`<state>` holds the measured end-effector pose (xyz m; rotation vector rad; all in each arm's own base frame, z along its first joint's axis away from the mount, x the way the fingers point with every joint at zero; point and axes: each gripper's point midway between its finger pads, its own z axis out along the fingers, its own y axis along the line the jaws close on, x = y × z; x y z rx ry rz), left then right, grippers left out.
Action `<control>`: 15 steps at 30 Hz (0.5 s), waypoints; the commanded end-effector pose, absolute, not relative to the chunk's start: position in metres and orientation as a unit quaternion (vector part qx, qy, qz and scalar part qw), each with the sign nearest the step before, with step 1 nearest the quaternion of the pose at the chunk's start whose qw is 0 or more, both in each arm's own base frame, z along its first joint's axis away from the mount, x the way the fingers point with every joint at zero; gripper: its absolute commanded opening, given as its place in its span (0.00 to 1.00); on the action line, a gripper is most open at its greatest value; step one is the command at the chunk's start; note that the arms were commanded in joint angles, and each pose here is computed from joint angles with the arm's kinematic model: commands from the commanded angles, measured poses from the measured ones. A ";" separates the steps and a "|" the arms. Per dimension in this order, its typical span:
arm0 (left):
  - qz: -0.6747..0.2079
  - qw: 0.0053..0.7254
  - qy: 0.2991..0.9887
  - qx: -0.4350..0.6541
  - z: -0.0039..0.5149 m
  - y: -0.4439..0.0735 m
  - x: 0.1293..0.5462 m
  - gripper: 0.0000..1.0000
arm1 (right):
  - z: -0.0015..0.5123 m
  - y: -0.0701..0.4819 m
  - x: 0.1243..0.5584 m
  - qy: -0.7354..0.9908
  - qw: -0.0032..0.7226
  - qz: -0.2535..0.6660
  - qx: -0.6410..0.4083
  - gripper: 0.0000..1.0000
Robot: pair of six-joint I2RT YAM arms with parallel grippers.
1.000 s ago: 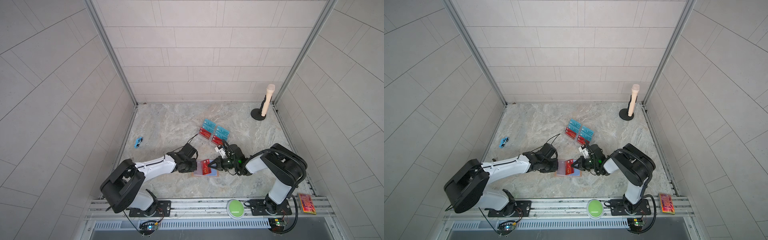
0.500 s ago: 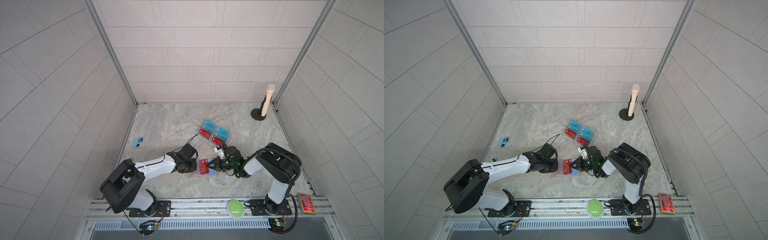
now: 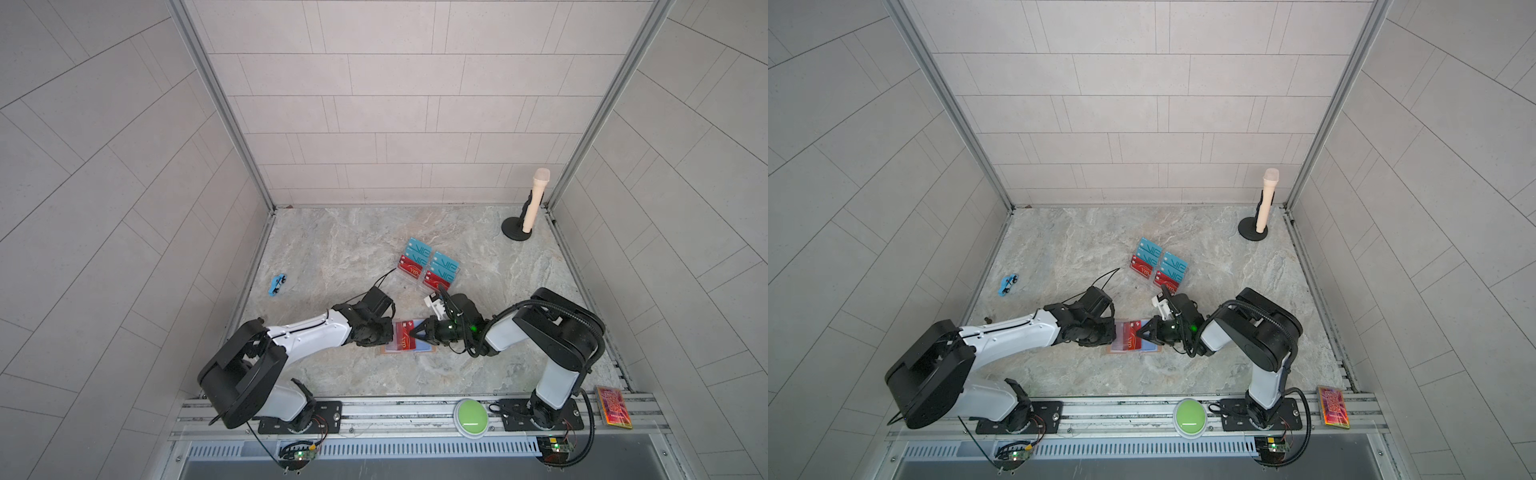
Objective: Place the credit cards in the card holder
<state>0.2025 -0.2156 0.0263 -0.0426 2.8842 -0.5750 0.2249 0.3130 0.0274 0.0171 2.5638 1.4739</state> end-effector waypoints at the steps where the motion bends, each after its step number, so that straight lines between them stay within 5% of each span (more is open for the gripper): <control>1: -0.221 0.119 0.968 -0.025 0.046 -0.221 0.213 0.28 | 0.012 0.304 0.211 0.901 0.075 0.426 -0.019 0.23; 6: -0.213 0.126 0.968 -0.039 0.046 -0.206 0.217 0.41 | 0.014 0.301 0.206 0.923 0.069 0.376 -0.050 0.34; 15: -0.226 0.113 0.967 -0.033 0.025 -0.202 0.211 0.47 | 0.020 0.312 0.199 0.939 0.055 0.324 -0.101 0.38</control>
